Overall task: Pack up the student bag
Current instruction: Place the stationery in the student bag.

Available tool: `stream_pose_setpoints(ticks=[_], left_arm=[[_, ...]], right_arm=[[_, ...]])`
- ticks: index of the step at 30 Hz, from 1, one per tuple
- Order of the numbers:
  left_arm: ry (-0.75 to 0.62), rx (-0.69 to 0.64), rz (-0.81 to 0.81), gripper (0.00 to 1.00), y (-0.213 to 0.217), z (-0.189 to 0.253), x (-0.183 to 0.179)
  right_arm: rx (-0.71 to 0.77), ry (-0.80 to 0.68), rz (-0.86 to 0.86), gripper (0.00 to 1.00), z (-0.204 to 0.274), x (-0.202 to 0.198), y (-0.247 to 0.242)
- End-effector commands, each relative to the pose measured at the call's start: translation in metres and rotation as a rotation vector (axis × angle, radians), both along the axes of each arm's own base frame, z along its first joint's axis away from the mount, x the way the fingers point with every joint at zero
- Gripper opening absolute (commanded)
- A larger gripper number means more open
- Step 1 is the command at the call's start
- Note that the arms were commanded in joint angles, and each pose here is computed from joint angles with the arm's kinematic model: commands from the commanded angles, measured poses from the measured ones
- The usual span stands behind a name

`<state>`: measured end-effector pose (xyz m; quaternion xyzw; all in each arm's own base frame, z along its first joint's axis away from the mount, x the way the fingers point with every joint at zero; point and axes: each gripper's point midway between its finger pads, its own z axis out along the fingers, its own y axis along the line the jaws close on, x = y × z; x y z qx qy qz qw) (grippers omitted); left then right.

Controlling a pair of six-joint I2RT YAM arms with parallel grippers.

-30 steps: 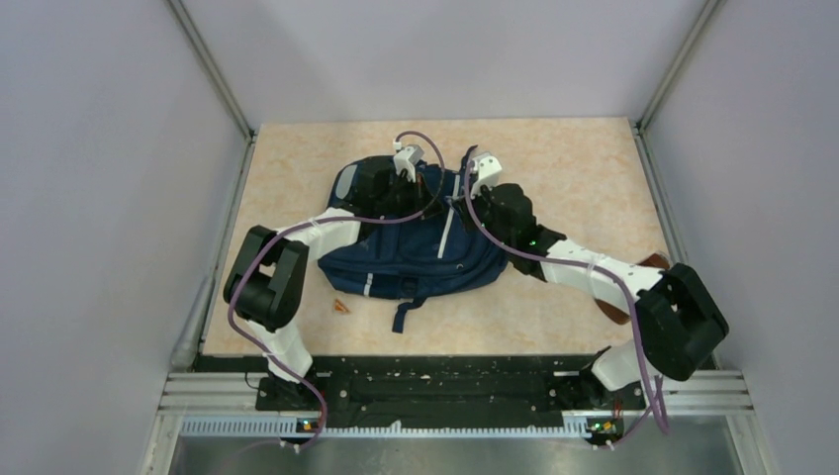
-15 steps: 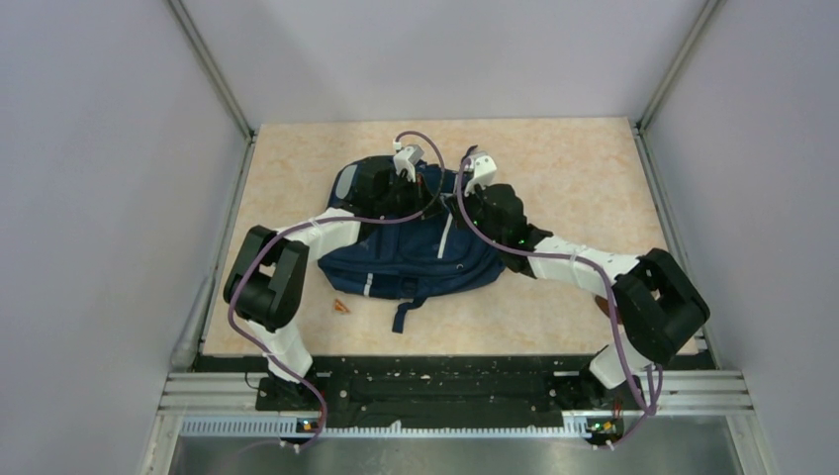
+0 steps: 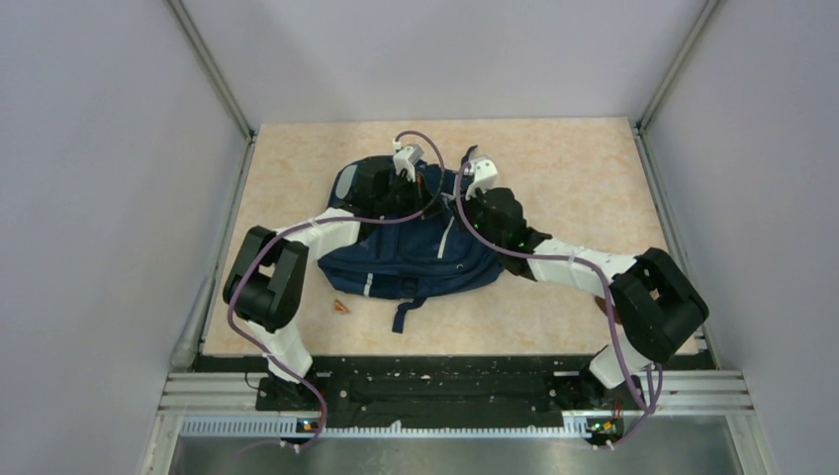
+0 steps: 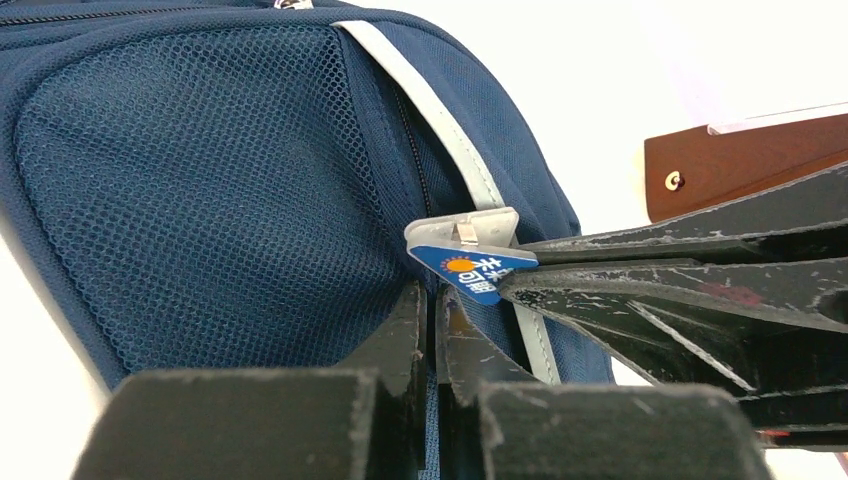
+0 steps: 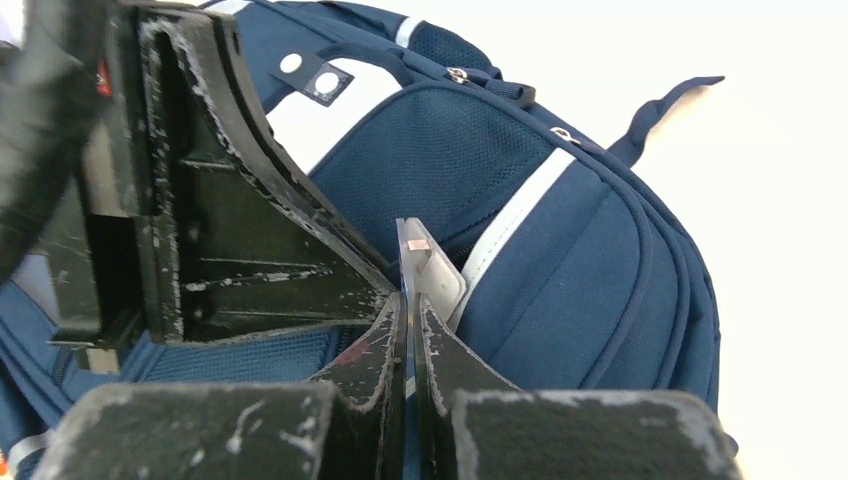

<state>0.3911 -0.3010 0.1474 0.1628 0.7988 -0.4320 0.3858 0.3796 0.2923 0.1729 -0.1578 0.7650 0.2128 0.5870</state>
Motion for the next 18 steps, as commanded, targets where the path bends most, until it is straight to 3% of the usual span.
stream_pose_setpoints(ticks=[1, 18], left_arm=[[-0.131, -0.035, 0.045, 0.00, 0.012, 0.042, 0.014], [-0.164, -0.047, 0.041, 0.00, 0.011, 0.053, 0.015]], right_arm=[[-0.051, 0.000, -0.052, 0.00, -0.011, 0.002, -0.016], [-0.113, 0.092, -0.061, 0.00, -0.034, -0.012, -0.028]])
